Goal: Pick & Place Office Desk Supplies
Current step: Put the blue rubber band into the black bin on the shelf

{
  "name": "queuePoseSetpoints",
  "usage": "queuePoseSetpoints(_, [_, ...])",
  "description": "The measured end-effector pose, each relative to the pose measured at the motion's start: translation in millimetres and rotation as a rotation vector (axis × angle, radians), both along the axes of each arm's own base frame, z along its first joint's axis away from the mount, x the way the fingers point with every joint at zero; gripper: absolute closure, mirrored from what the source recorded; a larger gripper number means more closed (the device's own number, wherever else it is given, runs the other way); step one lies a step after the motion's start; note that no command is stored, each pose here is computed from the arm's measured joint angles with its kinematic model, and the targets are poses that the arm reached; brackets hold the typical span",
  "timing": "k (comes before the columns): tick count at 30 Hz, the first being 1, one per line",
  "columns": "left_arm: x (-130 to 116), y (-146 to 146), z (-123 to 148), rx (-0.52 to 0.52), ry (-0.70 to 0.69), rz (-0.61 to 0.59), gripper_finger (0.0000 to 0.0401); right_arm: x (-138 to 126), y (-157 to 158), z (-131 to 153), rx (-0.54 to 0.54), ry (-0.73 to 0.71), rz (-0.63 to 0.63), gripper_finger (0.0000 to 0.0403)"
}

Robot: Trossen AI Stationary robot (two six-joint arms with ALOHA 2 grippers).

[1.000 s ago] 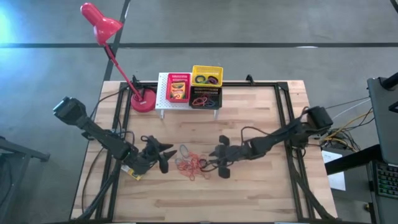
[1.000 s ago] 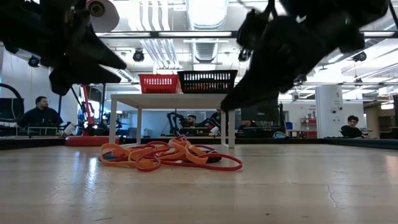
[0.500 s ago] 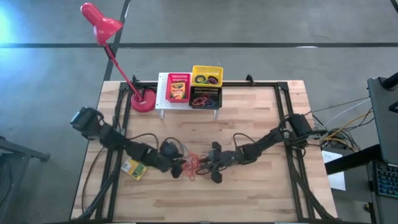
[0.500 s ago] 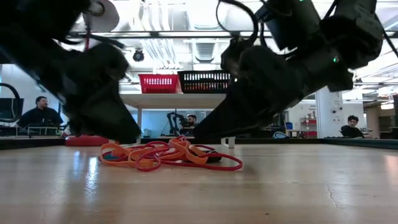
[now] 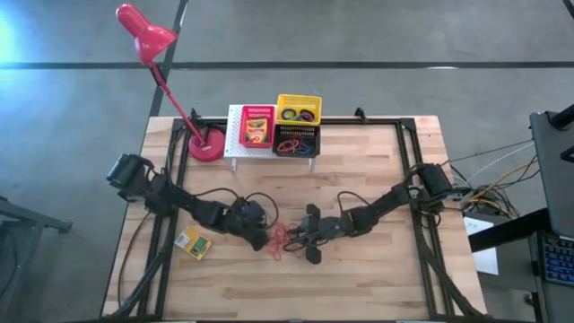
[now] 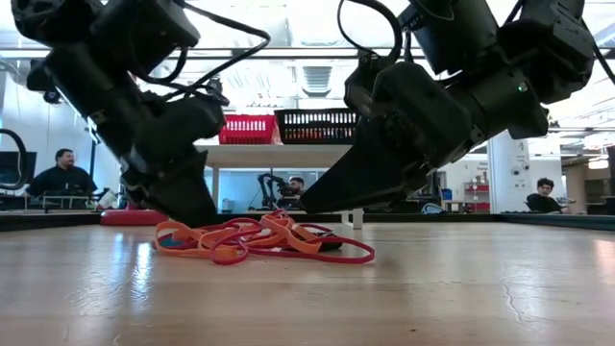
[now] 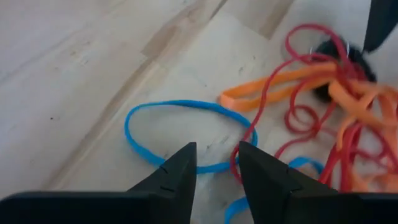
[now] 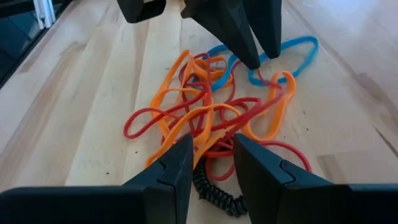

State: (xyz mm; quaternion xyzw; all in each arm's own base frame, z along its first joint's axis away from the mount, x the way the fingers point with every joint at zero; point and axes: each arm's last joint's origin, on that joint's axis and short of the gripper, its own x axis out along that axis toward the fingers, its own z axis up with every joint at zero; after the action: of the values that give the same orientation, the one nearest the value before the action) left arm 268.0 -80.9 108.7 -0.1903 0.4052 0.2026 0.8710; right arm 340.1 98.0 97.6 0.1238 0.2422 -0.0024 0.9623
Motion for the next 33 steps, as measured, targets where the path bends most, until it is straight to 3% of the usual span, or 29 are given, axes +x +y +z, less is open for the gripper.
queuePoseSetpoints(9, [-3.5, -0.3, -1.9, 0.201, 0.104, -0.279, 0.028, 0.1, -0.2, 0.1, 0.002, -0.001, -0.002, 0.0291])
queuePoseSetpoints(12, [-3.8, -0.8, -2.0, 0.216, 0.118, -0.339, 0.0283, 0.1, -0.2, 0.0, 0.0, -0.001, 0.0, 0.0291])
queuePoseSetpoints(15, [-4.5, -2.0, -2.3, 0.205, 0.123, -0.352, 0.0299, 0.1, -0.2, -0.1, -0.001, 0.0, 0.0, 0.0291])
queuePoseSetpoints(21, [-7.5, -4.5, 4.4, 0.189, 0.129, -0.375, 0.039, 0.0, -0.3, -0.5, -0.001, 0.001, 0.0, 0.0291])
queuePoseSetpoints(33, [-18.2, -11.8, 56.3, 0.238, -0.094, -0.31, 0.0399, 0.0, -0.3, -0.5, -0.001, 0.001, -0.001, 0.0291])
